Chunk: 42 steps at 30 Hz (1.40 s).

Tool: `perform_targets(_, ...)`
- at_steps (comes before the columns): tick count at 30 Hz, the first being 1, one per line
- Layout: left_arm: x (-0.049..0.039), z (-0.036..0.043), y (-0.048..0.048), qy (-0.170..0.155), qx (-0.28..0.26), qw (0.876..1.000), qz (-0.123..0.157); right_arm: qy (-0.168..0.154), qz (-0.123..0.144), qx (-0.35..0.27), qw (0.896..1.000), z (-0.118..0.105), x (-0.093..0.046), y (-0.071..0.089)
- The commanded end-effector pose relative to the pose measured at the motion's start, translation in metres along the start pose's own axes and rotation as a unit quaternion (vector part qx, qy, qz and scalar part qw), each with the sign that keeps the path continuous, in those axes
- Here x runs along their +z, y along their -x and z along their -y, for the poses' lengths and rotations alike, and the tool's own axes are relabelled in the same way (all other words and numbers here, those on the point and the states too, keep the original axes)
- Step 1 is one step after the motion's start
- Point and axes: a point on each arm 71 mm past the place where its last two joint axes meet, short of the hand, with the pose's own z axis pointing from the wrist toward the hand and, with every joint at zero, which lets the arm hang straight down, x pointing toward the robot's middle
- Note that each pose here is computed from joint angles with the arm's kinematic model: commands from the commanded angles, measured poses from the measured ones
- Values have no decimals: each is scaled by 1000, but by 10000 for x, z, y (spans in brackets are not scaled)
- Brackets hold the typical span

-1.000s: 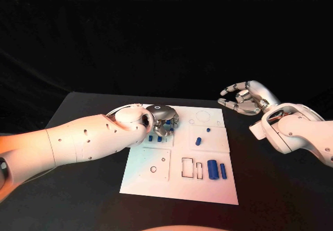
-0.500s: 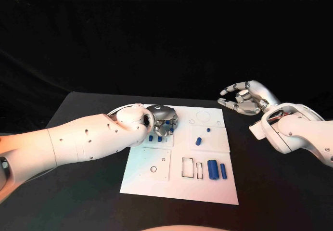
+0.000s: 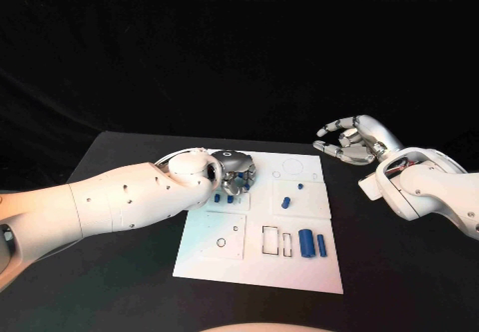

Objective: Assemble the parts on the task board

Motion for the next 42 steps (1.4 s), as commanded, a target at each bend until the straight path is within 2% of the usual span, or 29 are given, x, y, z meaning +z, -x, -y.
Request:
perform_targets(1, 5, 0, -24, 0, 3, 1000, -8, 6, -4, -2, 1000, -16, -1, -13)
perform_targets(17, -26, -3, 26, -13, -20, 999, 29, 7, -3, -3, 1000, -19, -1, -14)
perform_targets(23, -94, -30, 68, -12, -31, 998, 44, 6, -3, -3, 1000, -11, -3, -5)
perform_targets(29, -167, -83, 140, -6, -43, 997, 57, 5, -2, -4, 1000, -3, -4, 2)
perform_targets(33, -248, -132, 204, 0, -57, 996, 62, 5, -1, -4, 1000, 0, -4, 5)
perform_targets(38, -358, -236, 228, 16, -70, 996, 53, 4, -1, -4, 1000, 7, -7, 11)
perform_targets(42, -412, -325, 220, 29, -74, 996, 45, 4, 0, -5, 1000, 10, -8, 14)
